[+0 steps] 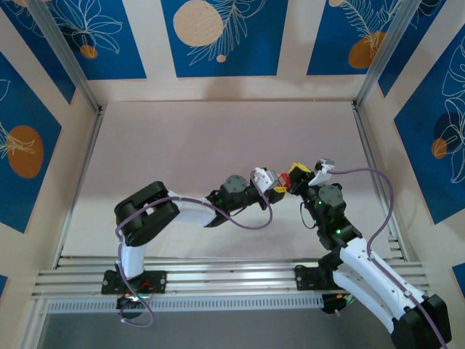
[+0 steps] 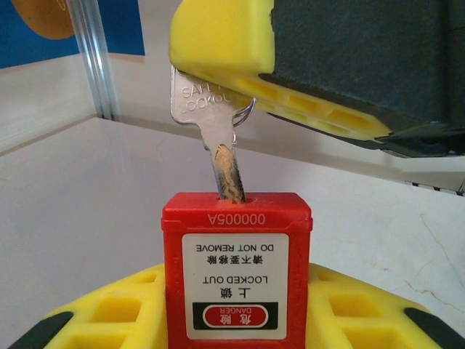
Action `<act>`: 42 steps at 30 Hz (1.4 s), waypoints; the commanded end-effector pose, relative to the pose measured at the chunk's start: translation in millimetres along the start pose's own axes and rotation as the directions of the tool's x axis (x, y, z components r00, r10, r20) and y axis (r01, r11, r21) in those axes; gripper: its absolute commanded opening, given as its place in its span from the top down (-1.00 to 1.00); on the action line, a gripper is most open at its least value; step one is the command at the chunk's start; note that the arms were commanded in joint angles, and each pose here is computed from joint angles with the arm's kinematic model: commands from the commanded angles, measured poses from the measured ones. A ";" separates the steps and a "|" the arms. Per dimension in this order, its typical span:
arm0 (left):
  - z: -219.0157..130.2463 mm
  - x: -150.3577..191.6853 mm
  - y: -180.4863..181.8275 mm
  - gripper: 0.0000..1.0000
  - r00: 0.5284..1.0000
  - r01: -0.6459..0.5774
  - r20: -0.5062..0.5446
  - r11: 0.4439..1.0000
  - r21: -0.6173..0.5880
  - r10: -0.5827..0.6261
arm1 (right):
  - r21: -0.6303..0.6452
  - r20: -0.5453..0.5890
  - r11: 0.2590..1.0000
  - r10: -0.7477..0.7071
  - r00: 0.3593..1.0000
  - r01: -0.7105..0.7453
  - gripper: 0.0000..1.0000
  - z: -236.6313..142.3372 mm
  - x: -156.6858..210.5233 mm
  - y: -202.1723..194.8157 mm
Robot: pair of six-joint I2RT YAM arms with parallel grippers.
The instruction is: Unlock with the key
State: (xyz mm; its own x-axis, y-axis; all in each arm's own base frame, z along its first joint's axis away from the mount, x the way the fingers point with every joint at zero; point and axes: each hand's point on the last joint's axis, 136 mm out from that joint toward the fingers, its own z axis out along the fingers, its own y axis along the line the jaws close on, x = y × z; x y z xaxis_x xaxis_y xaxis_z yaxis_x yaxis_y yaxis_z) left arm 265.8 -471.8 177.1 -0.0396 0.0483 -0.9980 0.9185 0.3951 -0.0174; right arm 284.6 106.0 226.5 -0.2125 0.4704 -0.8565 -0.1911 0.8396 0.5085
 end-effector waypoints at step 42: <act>-16.6 -136.6 24.2 0.64 0.946 -0.010 0.323 1.000 0.021 0.003 | -0.006 -0.290 0.999 0.047 0.956 -0.051 1.00 -7.1 96.4 -9.5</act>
State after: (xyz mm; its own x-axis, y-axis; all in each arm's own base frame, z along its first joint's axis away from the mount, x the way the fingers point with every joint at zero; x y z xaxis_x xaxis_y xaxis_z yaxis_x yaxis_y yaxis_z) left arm 274.9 -458.6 170.7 -0.1238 0.0914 -0.9881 0.9222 0.3783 -0.0805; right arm 283.6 116.6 210.9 -0.2312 0.5519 -0.8013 -0.1791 0.7854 0.5926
